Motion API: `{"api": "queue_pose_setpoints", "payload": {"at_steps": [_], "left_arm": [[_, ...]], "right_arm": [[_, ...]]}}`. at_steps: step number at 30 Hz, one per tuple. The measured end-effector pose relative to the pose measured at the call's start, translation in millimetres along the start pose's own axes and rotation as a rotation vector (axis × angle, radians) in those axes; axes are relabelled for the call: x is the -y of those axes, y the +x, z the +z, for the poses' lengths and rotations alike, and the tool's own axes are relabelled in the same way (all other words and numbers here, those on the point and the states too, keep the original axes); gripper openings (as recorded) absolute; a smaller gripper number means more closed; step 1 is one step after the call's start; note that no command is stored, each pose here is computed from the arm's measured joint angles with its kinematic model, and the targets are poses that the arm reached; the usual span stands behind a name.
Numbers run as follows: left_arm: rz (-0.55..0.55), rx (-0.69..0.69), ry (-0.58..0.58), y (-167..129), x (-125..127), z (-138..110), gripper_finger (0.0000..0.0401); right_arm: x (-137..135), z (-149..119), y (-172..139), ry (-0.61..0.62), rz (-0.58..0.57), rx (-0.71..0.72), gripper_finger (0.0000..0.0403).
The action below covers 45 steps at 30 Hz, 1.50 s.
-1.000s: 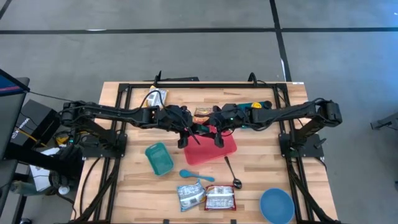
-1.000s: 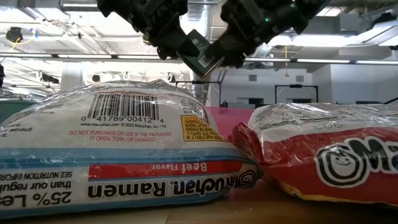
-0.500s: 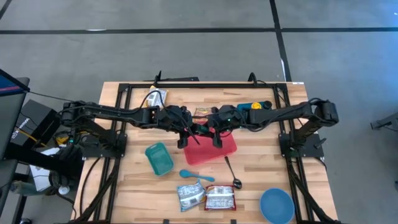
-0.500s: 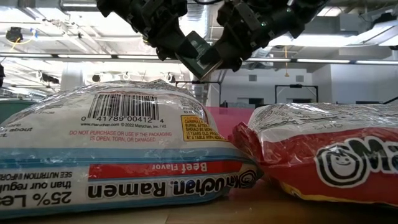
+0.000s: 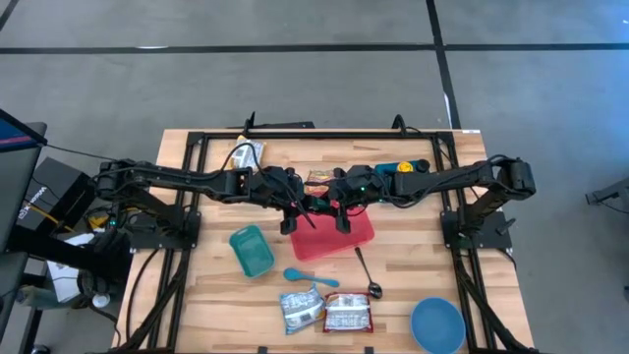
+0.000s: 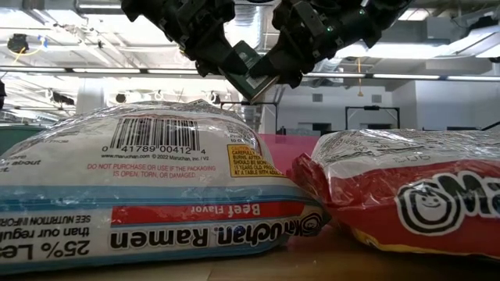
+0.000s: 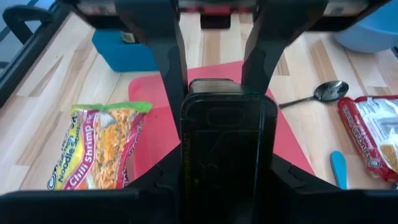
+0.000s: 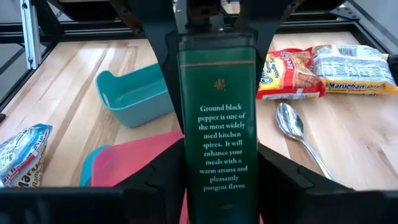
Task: Pick & Place Food Item
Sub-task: Put the green seasoning can into the blue bin
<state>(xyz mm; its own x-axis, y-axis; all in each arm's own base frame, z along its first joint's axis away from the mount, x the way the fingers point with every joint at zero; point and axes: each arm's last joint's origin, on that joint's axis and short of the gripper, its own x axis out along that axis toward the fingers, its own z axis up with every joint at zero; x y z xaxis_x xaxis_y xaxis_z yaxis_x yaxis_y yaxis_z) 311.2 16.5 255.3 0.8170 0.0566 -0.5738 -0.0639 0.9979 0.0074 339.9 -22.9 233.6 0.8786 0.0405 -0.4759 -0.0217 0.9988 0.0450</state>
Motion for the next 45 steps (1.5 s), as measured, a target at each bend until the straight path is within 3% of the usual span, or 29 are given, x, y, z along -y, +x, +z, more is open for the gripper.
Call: {"api": "queue_pose_setpoints", "payload": {"at_steps": [9, 16, 21, 26, 39, 45], "left_arm": [[-0.004, -0.011, -0.006, 0, 0, -1, 0.0117], [-0.014, -0.011, -0.004, 0, 0, -1, 0.0121], [-0.014, -0.011, -0.004, 0, 0, -1, 0.0127], [-0.015, -0.010, -0.004, 0, 0, -1, 0.0125], [-0.034, -0.006, -0.004, 0, 1, 0, 0.0216], [-0.026, 0.031, -0.009, -16, -2, 6, 0.0231]], "right_arm": [[0, 0, 0, -0.005, 0.002, -0.002, 0.0117], [0, 0, 0, -0.002, 0.001, -0.002, 0.0134], [0, 0, 0, -0.002, 0.001, -0.004, 0.0108], [0, 0, 0, -0.002, 0.001, -0.005, 0.0107], [0, -3, 0, 0.005, -0.001, -0.031, 0.0107], [4, -5, -4, 0.014, -0.012, -0.068, 0.0107]]}}
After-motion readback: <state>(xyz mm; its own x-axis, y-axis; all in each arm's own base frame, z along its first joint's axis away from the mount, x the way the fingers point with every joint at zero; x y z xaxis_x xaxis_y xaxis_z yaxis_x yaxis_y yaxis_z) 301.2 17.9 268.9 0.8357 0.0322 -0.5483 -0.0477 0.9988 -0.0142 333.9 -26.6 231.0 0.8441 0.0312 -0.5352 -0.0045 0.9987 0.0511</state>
